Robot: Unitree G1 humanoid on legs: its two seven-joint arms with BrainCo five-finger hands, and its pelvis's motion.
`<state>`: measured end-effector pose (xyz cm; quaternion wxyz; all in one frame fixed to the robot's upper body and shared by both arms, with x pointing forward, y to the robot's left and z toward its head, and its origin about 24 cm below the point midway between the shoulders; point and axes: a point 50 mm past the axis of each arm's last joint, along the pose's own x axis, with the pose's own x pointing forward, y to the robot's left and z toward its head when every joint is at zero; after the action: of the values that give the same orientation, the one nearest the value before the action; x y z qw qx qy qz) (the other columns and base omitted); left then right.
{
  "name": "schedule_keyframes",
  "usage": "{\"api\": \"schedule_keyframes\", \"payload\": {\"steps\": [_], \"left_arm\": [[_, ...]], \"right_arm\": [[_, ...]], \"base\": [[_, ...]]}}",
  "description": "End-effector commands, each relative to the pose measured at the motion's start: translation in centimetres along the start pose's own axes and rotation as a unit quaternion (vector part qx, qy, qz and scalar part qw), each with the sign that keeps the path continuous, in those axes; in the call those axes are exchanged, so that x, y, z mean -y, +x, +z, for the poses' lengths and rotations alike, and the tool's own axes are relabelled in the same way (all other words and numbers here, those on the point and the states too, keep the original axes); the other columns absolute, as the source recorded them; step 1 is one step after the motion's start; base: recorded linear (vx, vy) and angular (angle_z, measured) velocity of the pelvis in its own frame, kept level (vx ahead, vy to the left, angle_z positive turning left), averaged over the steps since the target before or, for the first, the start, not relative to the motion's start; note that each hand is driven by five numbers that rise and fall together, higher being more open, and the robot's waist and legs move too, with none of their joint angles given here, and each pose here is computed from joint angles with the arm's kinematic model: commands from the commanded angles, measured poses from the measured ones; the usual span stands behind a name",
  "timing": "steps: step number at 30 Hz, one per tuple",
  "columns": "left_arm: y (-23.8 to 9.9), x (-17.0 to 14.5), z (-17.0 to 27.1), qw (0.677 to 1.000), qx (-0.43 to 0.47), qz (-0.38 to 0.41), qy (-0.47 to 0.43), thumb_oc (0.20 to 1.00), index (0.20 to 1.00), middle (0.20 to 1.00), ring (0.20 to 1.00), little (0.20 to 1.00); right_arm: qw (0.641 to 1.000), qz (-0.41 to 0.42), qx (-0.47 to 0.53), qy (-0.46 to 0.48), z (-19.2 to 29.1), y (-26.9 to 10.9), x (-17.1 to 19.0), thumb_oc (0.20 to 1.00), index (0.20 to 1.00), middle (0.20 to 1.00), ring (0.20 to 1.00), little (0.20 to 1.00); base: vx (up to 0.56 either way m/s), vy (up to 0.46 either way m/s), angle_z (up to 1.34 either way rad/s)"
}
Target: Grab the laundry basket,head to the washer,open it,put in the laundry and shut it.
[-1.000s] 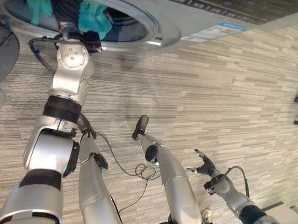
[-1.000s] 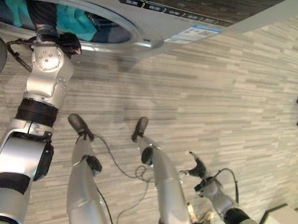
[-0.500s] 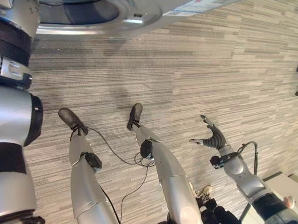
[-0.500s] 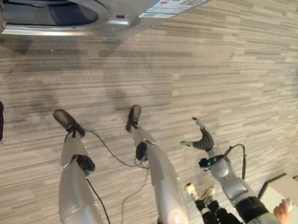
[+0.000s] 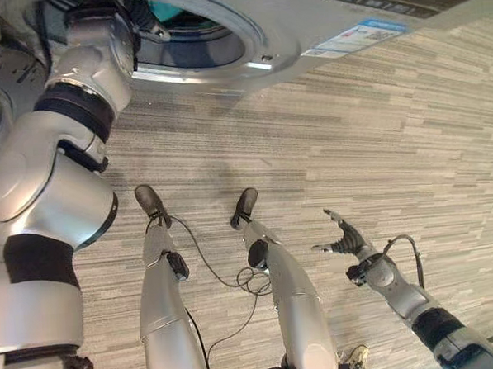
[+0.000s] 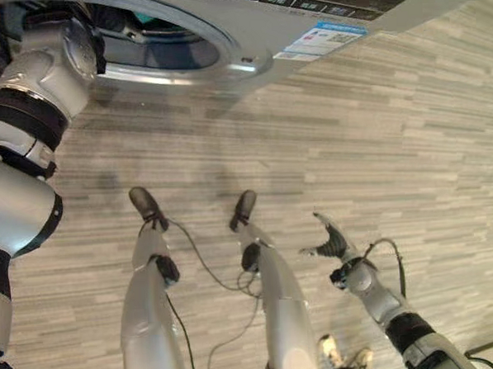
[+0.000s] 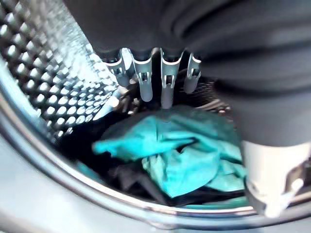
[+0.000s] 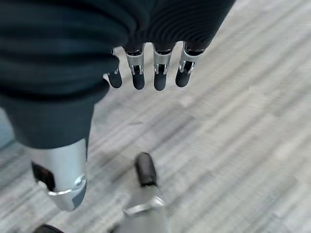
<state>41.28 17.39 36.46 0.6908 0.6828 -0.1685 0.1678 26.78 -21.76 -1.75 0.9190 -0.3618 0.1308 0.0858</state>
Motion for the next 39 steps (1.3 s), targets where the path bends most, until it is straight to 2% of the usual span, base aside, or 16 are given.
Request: {"api": "schedule_keyframes", "payload": {"steps": [1,3,4,5,6,7,8,10,13,15,18,21,23,30,32,39], "left_arm": [[-0.9,2.6,0.2,0.995,0.006,-0.018,-0.1,1.0,1.0,1.0,1.0,1.0],[-2.5,4.4,0.2,0.982,0.028,-0.016,-0.184,1.0,1.0,1.0,1.0,1.0],[-4.8,7.5,0.1,0.965,0.036,-0.031,-0.258,1.0,1.0,1.0,1.0,1.0],[-5.0,7.7,-0.1,0.965,0.033,-0.033,-0.26,1.0,1.0,1.0,1.0,1.0],[-8.7,12.4,-0.4,0.939,0.01,-0.069,-0.337,1.0,1.0,1.0,1.0,1.0],[-8.8,12.5,-0.5,0.939,0.009,-0.07,-0.337,1.0,1.0,1.0,1.0,1.0],[-10.6,14.4,-0.4,0.929,0.002,-0.091,-0.36,1.0,1.0,1.0,1.0,1.0],[-15.4,19.1,-0.3,0.895,-0.038,-0.155,-0.417,1.0,1.0,1.0,1.0,1.0],[-22.2,24.0,-0.1,0.851,-0.094,-0.246,-0.455,1.0,1.0,1.0,1.0,1.0],[-25.3,25.9,0.1,0.845,-0.105,-0.297,-0.432,1.0,1.0,1.0,1.0,1.0],[-30.0,27.5,0.0,0.823,-0.114,-0.368,-0.418,1.0,1.0,1.0,1.0,1.0],[-31.1,27.8,0.1,0.814,-0.119,-0.381,-0.421,1.0,1.0,1.0,1.0,1.0],[-33.9,28.7,0.5,0.778,-0.148,-0.415,-0.447,1.0,1.0,1.0,1.0,1.0],[-35.4,29.6,1.3,0.754,-0.166,-0.441,-0.458,1.0,1.0,1.0,1.0,1.0],[-37.1,30.2,-0.4,0.753,-0.212,-0.444,-0.437,1.0,1.0,1.0,1.0,1.0],[-40.6,28.8,-7.8,0.76,-0.343,-0.38,-0.401,1.0,1.0,1.0,1.0,1.0]], "right_arm": [[0.996,0.044,-0.082,0.01,-4.0,-2.6,-2.8,1.0,1.0,1.0,1.0,1.0],[0.994,0.051,-0.098,0.023,-4.4,-2.8,-3.6,1.0,1.0,1.0,1.0,1.0],[0.992,0.06,-0.11,0.03,-4.5,-2.9,-4.7,1.0,1.0,1.0,1.0,1.0],[0.991,0.063,-0.112,0.027,-4.7,-3.0,-4.8,1.0,1.0,1.0,1.0,1.0],[0.99,0.069,-0.123,0.032,-4.7,-2.9,-5.9,1.0,1.0,1.0,1.0,1.0],[0.989,0.07,-0.123,0.031,-4.8,-3.0,-5.9,1.0,1.0,1.0,1.0,1.0],[0.989,0.071,-0.126,0.031,-4.8,-2.9,-6.2,1.0,1.0,1.0,1.0,1.0],[0.987,0.079,-0.14,0.027,-5.1,-2.9,-6.9,1.0,1.0,1.0,1.0,1.0],[0.978,0.098,-0.183,0.02,-6.7,-4.0,-8.2,1.0,1.0,1.0,1.0,1.0],[0.973,0.105,-0.206,0.017,-7.7,-4.7,-8.7,1.0,1.0,1.0,1.0,1.0],[0.965,0.114,-0.238,0.009,-9.3,-6.1,-9.0,1.0,1.0,1.0,1.0,1.0],[0.962,0.115,-0.249,0.008,-9.7,-6.4,-9.1,1.0,1.0,1.0,1.0,1.0],[0.952,0.13,-0.275,0.004,-10.6,-7.1,-9.7,1.0,1.0,1.0,1.0,1.0],[0.927,0.119,-0.354,0.021,-13.2,-9.3,-9.5,1.0,1.0,1.0,1.0,1.0],[0.905,0.119,-0.407,0.043,-14.8,-11.5,-10.0,1.0,1.0,1.0,1.0,1.0],[0.889,0.149,-0.429,0.056,-15.3,-13.2,-11.3,1.0,1.0,1.0,1.0,1.0]], "base": [[-0.01,-0.041,-0.07],[-0.01,-0.044,-0.04],[0.0,0.0,0.0],[0.03,-0.059,-0.02],[0.01,-0.039,0.0],[-0.01,-0.051,0.01],[0.0,0.0,0.0],[0.03,-0.007,0.01],[0.04,-0.04,0.0],[0.05,-0.082,0.06],[0.02,-0.116,0.07],[-0.04,-0.025,0.32],[-0.09,0.05,0.15],[0.0,0.132,0.34],[0.06,0.27,0.37],[0.12,0.136,0.09]]}}
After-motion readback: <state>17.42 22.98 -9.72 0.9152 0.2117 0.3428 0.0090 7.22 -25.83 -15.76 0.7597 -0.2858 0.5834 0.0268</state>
